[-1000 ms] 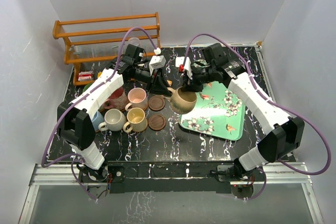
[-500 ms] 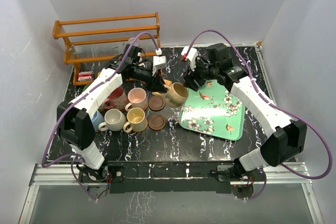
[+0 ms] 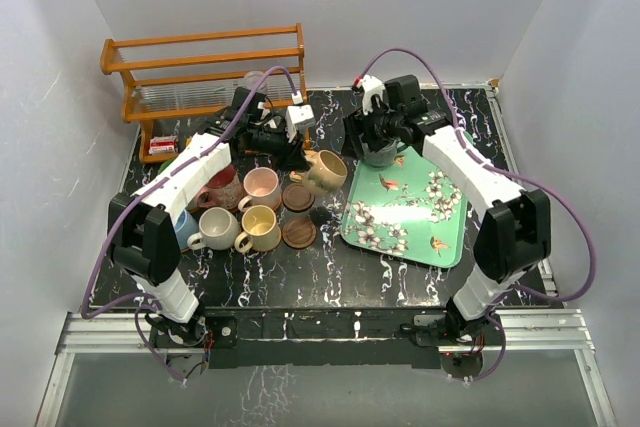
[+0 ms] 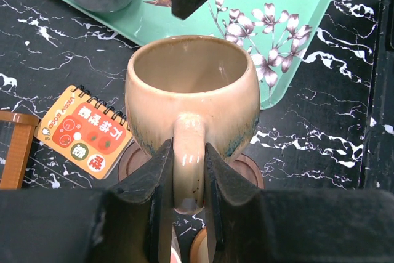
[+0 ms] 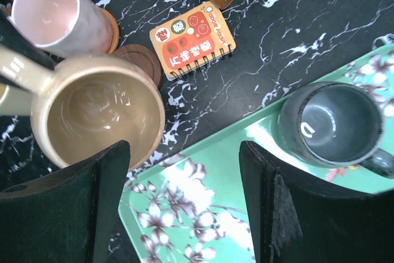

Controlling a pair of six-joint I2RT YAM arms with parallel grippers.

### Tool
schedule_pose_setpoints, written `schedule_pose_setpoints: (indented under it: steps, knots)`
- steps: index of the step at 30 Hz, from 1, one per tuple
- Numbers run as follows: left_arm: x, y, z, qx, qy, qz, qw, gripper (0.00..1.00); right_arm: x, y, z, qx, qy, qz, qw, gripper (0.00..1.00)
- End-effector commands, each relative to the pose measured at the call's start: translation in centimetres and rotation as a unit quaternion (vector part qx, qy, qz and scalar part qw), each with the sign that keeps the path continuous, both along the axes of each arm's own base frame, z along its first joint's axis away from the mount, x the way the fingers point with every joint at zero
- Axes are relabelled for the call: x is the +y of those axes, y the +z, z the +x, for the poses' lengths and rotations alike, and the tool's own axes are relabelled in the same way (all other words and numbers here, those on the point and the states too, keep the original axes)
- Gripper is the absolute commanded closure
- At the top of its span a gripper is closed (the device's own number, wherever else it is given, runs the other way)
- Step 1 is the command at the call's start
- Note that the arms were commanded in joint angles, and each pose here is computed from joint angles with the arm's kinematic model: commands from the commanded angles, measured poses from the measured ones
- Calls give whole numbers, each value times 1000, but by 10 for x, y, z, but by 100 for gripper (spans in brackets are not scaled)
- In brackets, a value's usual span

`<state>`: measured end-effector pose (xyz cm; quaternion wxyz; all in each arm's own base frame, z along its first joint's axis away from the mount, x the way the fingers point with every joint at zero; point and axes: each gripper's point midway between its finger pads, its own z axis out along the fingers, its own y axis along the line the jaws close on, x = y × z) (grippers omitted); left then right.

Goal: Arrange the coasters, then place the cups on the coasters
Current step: Place the cup on the coaster.

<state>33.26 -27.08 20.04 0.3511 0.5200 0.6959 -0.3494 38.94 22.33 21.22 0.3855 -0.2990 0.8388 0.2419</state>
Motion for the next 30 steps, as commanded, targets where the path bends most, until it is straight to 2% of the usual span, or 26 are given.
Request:
schedule_pose_setpoints:
  steps: [1, 7, 17, 23, 28, 30]
  knots:
    - [-8, 54, -2, -70, -15, -53, 996, 100, 15, 13, 9, 31, -24, 39, 998, 30]
    - [-7, 54, 0, -73, -10, -52, 996, 100, 26, -14, 8, 82, -21, 46, 995, 33]
    - [-7, 53, 2, -77, -7, -51, 996, 100, 46, -41, -1, 131, -4, 51, 990, 54]
    - [-6, 48, 2, -76, -5, -47, 996, 100, 54, -44, -1, 145, 7, 65, 987, 70]
    - [-4, 44, 1, -78, -4, -43, 996, 100, 52, -41, 11, 128, -3, 54, 990, 96]
    - [-3, 40, -1, -78, -7, -38, 996, 100, 49, -38, 19, 111, -13, 44, 993, 100]
